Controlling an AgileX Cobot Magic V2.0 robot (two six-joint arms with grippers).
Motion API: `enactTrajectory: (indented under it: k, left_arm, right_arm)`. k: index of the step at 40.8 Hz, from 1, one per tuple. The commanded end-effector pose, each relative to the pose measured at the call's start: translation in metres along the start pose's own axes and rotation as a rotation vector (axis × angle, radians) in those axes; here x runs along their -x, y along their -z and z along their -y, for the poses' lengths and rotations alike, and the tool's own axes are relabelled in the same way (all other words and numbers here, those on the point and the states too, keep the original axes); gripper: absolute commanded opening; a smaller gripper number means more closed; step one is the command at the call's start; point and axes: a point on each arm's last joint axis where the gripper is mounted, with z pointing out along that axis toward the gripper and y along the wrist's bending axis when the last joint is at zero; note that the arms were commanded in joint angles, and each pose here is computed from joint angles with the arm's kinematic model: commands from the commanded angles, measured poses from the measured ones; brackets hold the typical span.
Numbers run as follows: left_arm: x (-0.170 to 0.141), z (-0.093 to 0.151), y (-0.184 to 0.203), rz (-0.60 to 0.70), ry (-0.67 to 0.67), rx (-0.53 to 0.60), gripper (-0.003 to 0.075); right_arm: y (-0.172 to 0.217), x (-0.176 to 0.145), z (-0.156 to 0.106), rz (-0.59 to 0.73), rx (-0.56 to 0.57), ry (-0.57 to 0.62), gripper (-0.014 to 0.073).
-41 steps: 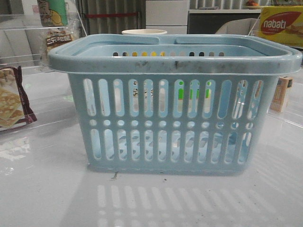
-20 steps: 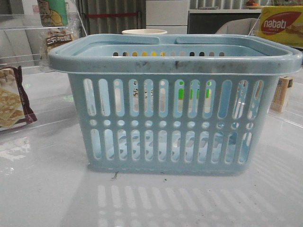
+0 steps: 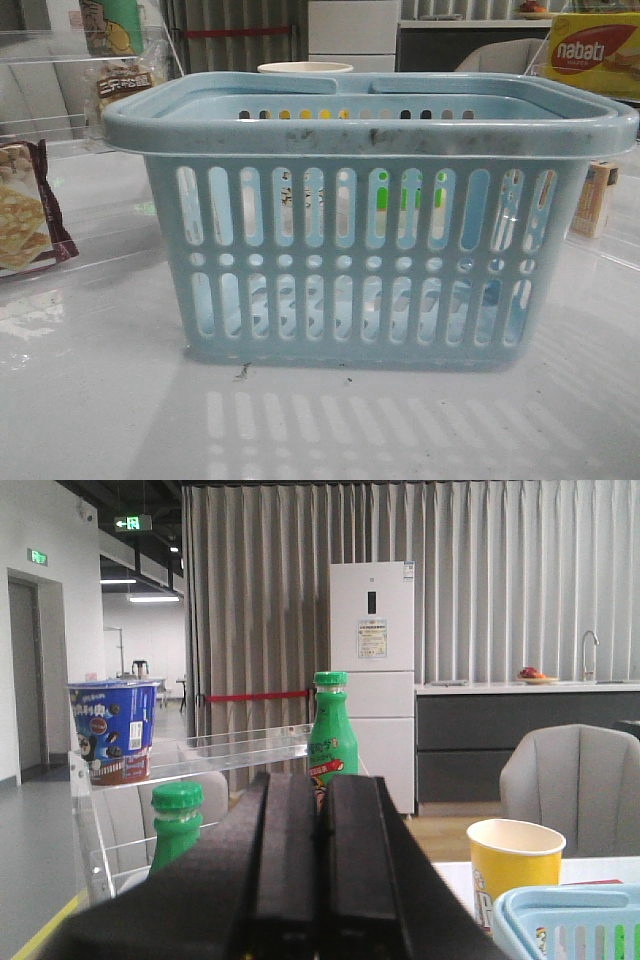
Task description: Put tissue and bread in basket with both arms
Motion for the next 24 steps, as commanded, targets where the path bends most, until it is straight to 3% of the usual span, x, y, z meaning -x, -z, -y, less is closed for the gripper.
enactTrajectory:
  k: [1,8,18,24]
  left_arm:
    - [0.033,0.000,-0.013,0.014,0.025,-0.011,0.0091]
    - [0.044,0.001,-0.038,-0.175,0.052,-0.032,0.0091]
    - [0.008,0.004,-0.069,-0.520,0.054,-0.048,0.0091]
    - [-0.006,0.004,-0.083,-0.618,0.056,-0.050,0.0091]
  right_arm:
    - [-0.013,0.031,0.000,-0.003,-0.007,0.012,0.0055]
    - [-0.038,0.032,0.000,-0.199,-0.018,0.012,0.0055]
    - [-0.071,0.001,0.001,-0.504,-0.031,0.015,0.0055]
    - [-0.086,-0.014,0.001,-0.632,-0.036,0.016,0.0055]
